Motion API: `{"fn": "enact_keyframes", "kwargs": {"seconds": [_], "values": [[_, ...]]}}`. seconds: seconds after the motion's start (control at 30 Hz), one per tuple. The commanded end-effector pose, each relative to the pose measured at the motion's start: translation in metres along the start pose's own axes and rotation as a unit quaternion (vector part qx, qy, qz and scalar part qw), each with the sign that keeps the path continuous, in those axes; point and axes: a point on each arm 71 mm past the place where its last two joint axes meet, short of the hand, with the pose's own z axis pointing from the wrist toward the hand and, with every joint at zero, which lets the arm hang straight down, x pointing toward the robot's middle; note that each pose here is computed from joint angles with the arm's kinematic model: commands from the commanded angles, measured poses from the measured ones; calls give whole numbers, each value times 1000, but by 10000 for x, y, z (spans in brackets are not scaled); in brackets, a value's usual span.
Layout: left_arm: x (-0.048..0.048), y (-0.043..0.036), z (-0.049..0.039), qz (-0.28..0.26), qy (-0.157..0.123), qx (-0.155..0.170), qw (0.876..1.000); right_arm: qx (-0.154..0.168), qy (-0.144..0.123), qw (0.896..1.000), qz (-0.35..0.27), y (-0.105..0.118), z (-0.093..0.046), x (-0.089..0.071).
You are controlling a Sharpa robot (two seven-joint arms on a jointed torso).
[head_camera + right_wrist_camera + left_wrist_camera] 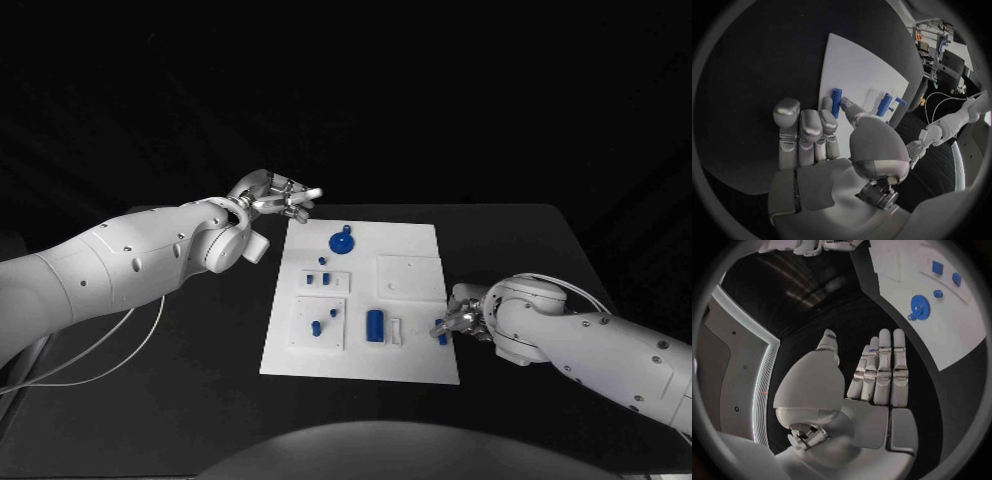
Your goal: Assemble the parts on the task board
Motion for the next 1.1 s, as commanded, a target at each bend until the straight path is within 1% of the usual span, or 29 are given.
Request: {"fn": "enact_keyframes", "kwargs": {"seconds": [0.03,0.3,0.63,0.83,1.1], "values": [[23,-12,2,-5,10,3,1000,21,14,999,-24,-61,54,141],[26,-10,3,-5,11,2,1000,29,14,999,-27,-73,82,178],[28,-9,4,-6,12,1,1000,23,31,999,-22,-68,87,232],[29,-9,6,-6,12,0,1000,17,36,999,-2,-58,87,248],[26,-6,3,-5,12,0,1000,2,38,998,45,-7,59,256]]}}
